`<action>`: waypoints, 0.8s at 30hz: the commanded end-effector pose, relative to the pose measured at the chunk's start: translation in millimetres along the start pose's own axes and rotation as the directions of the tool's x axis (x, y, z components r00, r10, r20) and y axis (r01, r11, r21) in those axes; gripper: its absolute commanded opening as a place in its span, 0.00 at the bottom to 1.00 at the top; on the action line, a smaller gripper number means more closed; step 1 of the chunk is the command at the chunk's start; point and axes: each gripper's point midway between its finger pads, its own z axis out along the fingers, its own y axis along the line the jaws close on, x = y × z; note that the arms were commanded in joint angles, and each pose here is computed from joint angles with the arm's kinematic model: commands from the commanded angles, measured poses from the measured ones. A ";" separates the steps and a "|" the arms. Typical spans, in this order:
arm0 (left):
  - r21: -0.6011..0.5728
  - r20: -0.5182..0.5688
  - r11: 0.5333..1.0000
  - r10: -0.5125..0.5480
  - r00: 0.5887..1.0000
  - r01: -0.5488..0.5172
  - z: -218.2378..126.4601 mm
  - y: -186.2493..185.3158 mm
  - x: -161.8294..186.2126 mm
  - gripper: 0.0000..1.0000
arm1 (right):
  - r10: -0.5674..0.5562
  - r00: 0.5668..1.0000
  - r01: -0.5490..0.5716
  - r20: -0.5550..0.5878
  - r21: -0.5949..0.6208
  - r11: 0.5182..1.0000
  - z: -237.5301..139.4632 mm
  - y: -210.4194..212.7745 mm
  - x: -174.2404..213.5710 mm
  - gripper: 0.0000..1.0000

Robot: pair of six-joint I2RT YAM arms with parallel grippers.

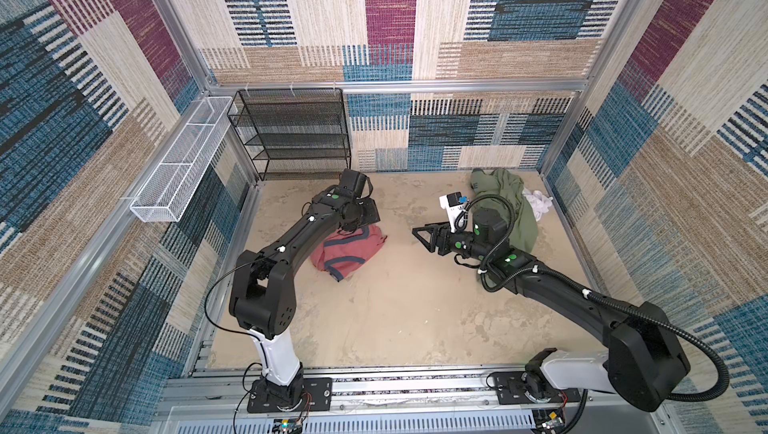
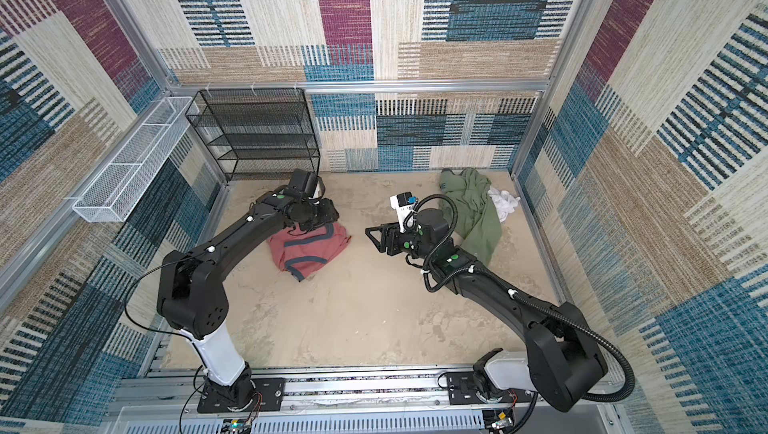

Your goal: Pick out a specific cloth from the pile

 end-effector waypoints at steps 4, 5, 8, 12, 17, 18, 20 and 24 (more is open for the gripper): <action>-0.183 -0.067 0.982 0.036 0.997 -0.048 -1.3 59.1 33.3 0.63 | -0.009 1.000 0.009 0.014 -0.010 1.000 -4.2 5.8 -6.8 0.64; -0.197 -0.066 0.980 0.026 0.997 -0.038 0.6 67.5 35.5 0.63 | -0.009 1.000 0.010 0.017 -0.009 1.000 -5.1 6.3 -7.3 0.64; -0.219 -0.064 0.976 -0.014 0.998 0.000 7.4 88.7 38.6 0.63 | -0.010 1.000 0.010 0.013 -0.009 1.000 -5.6 6.5 -6.9 0.64; -0.228 -0.086 0.973 -0.058 0.995 0.037 23.3 104.0 41.9 0.57 | -0.009 1.000 0.009 0.007 -0.001 1.000 -5.2 4.9 -5.7 0.65; -0.232 -0.089 0.968 -0.116 0.989 0.093 40.1 118.0 42.0 0.57 | -0.007 1.000 0.007 0.000 0.005 1.000 -3.6 3.4 -4.7 0.65; -0.234 -0.091 0.967 -0.123 0.988 0.099 42.3 120.4 42.0 0.57 | -0.007 1.000 0.007 0.001 0.006 1.000 -3.9 3.2 -5.0 0.65; -0.241 -0.096 0.964 -0.139 0.986 0.113 46.1 126.3 42.2 0.57 | -0.005 1.000 0.005 -0.002 0.008 1.000 -3.7 2.8 -4.7 0.65; -0.241 -0.106 0.964 -0.139 0.985 0.110 47.5 127.8 43.3 0.63 | -0.008 1.000 0.008 -0.004 0.009 1.000 -3.9 3.0 -4.7 0.65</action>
